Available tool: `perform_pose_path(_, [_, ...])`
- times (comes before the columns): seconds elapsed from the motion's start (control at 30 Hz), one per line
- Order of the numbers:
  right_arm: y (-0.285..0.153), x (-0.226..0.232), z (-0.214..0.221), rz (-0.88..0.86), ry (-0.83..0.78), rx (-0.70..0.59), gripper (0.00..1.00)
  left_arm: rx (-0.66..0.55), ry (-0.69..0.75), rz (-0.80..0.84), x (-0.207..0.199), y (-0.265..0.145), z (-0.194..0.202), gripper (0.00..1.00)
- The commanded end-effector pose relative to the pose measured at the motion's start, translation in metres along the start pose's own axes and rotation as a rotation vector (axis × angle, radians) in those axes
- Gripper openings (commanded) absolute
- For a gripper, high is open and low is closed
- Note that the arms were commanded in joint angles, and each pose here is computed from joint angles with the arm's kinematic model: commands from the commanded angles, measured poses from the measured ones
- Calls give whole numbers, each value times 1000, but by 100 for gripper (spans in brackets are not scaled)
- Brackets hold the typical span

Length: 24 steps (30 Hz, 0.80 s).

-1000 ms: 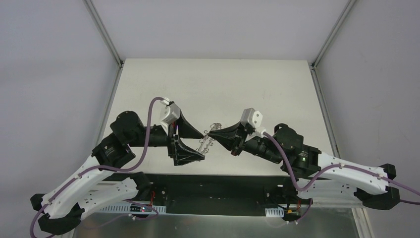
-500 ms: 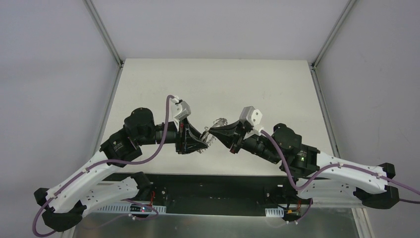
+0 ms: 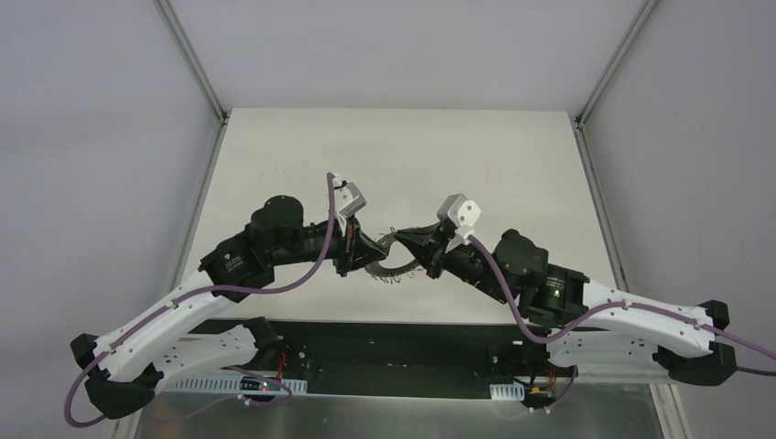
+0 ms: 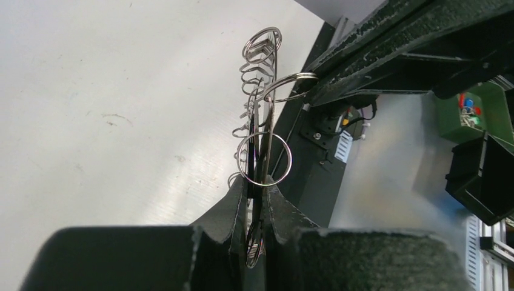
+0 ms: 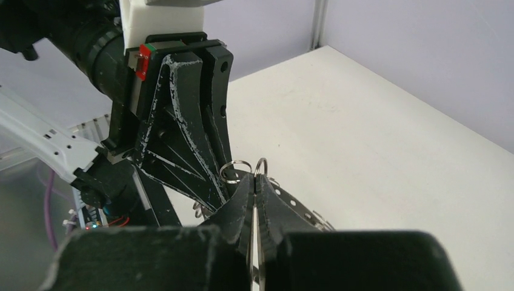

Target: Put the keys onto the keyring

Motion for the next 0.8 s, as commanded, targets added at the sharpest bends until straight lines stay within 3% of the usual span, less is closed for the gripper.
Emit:
perform_pose_path(0.0, [-7,0,-26,28,67,-125,0,80,-1,-204,27,5,13,0])
perform_pose_path(0.1, [-7,-7,-20,78,66,-105,10,118,-6,-286,39,10,18,0])
perform_pose_path(0.23, [-10,-23,-10,204,62,-76,50,198,-17,-460,63,17,32,0])
perform_pose_path(0.3, [-12,-33,-4,281,60,-62,62,238,-20,-552,75,20,41,0])
perform_pose_path(0.5, [-21,-74,31,581,44,13,69,385,13,-820,109,27,69,0])
perform_pose_path(0.77, [-37,-95,74,675,116,65,71,590,92,-998,142,58,99,0])
Point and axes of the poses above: each gripper's point midway between its finger pads, its own y axis out along the fingers, its own x axis along the line the jaws close on, z = x × y, the point moved 6 cm from there along -y, back along the fingers, and after that the axes turned 14 degrees about y, right-handed, at the moved point
